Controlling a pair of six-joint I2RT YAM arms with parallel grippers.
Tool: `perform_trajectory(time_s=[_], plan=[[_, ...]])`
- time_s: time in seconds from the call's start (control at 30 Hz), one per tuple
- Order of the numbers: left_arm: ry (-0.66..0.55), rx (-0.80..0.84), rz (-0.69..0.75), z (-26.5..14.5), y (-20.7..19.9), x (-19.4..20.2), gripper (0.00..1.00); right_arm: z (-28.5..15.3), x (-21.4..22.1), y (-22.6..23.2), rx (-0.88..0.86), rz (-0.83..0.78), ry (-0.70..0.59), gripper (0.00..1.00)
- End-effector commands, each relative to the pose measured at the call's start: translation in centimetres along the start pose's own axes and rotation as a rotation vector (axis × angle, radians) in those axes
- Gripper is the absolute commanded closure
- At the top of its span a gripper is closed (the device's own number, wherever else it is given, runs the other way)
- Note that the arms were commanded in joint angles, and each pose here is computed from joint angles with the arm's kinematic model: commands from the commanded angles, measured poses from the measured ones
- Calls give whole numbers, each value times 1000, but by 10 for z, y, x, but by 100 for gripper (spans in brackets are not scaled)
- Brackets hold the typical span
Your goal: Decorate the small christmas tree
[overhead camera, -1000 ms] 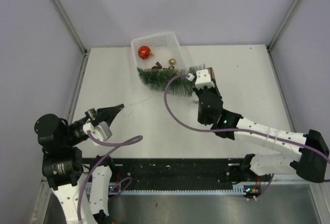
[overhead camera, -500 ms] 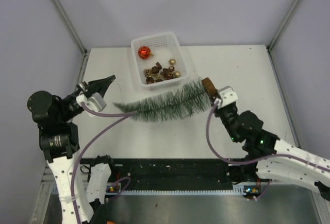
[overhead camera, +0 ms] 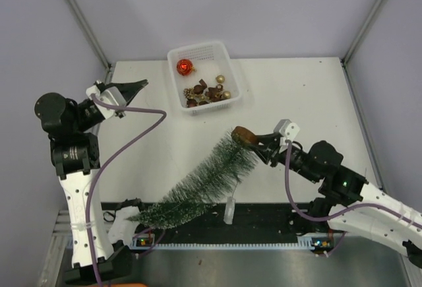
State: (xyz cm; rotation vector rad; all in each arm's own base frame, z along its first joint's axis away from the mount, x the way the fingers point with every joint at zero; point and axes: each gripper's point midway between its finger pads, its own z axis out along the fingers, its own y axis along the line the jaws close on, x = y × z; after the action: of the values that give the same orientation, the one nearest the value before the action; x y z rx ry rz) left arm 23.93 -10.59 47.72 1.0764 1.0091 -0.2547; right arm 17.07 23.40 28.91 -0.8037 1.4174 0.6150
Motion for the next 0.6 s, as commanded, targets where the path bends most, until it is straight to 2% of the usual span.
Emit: perform_trajectory(time_s=[0.0, 0.37, 0.57], plan=[[-38, 18, -3, -2, -13, -12, 100, -15, -78, -2, -71, 169, -261, 100], [-27, 8, -203, -5, -37, 10, 100, -26, -120, -17, -181, 399, -430, 100], [-73, -17, -304, -7, -41, -4, 100, -25, -139, -38, -223, 568, -508, 100]])
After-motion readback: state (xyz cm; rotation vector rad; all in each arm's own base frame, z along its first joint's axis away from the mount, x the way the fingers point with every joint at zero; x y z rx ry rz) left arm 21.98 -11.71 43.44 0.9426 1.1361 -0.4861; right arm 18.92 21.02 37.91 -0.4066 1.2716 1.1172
